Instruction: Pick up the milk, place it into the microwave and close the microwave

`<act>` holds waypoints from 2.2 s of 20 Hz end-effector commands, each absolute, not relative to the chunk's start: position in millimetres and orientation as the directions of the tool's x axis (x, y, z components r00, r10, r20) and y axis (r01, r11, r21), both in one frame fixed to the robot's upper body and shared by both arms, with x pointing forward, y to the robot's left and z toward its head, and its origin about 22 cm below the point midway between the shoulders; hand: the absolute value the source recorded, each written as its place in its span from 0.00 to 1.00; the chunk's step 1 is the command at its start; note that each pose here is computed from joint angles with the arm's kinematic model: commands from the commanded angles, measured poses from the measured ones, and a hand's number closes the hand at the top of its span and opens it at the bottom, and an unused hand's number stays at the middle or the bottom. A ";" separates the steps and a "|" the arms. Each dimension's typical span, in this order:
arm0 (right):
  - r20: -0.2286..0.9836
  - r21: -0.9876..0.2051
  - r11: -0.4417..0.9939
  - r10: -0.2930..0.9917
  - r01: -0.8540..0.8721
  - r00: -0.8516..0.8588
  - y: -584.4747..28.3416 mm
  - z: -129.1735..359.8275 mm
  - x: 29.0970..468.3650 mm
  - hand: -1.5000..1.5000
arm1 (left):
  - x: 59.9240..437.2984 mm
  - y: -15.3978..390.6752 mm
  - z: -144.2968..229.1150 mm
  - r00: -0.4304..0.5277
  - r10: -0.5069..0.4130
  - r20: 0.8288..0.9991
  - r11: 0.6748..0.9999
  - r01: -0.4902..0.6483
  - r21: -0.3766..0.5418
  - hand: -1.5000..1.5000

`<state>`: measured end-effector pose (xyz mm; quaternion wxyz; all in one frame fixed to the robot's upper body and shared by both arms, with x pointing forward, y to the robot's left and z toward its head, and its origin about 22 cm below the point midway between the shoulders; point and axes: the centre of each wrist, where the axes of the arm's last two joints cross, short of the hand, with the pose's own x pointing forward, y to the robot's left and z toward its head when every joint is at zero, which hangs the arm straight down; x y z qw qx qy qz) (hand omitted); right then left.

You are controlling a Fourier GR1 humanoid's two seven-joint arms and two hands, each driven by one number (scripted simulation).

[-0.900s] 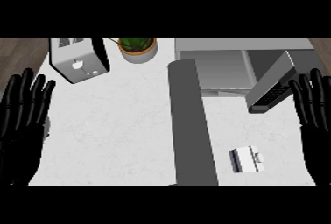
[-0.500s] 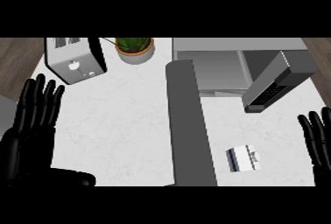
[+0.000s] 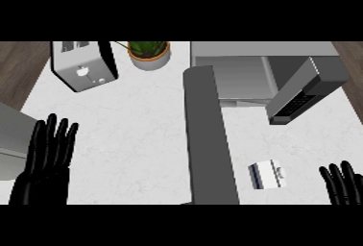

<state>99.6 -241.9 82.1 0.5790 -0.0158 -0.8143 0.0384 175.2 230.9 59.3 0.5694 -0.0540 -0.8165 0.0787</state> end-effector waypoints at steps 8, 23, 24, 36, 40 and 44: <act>0.965 -0.053 0.998 0.055 0.013 -0.255 -257.6 20.6 109.3 0.00 | 131.3 227.4 29.6 -0.337 0.209 0.918 0.976 0.009 -0.218 0.00; 0.975 -0.078 0.980 0.113 0.181 -0.193 -262.0 -68.4 123.4 0.00 | 105.9 230.8 16.3 -0.348 0.187 0.919 0.980 0.004 -0.198 0.00; 0.979 -0.073 0.980 0.106 0.186 -0.172 -278.8 -74.3 124.3 0.00 | 115.6 216.1 26.0 -0.352 0.188 0.917 0.979 -0.003 -0.202 0.00; 0.976 -0.099 0.977 0.133 0.189 -0.174 -295.4 -130.4 136.6 0.00 | 104.2 232.5 5.9 -0.347 0.200 0.916 0.977 0.004 -0.212 0.00; 0.975 -0.096 0.972 0.135 0.213 -0.176 -281.4 -162.5 124.8 0.00 | 92.2 235.7 3.3 -0.360 0.200 0.911 0.977 0.001 -0.214 0.00; 0.972 -0.118 0.972 0.155 0.205 -0.178 -306.5 -175.1 119.5 0.00 | 92.2 231.5 11.3 -0.348 0.201 0.915 0.977 0.011 -0.211 0.00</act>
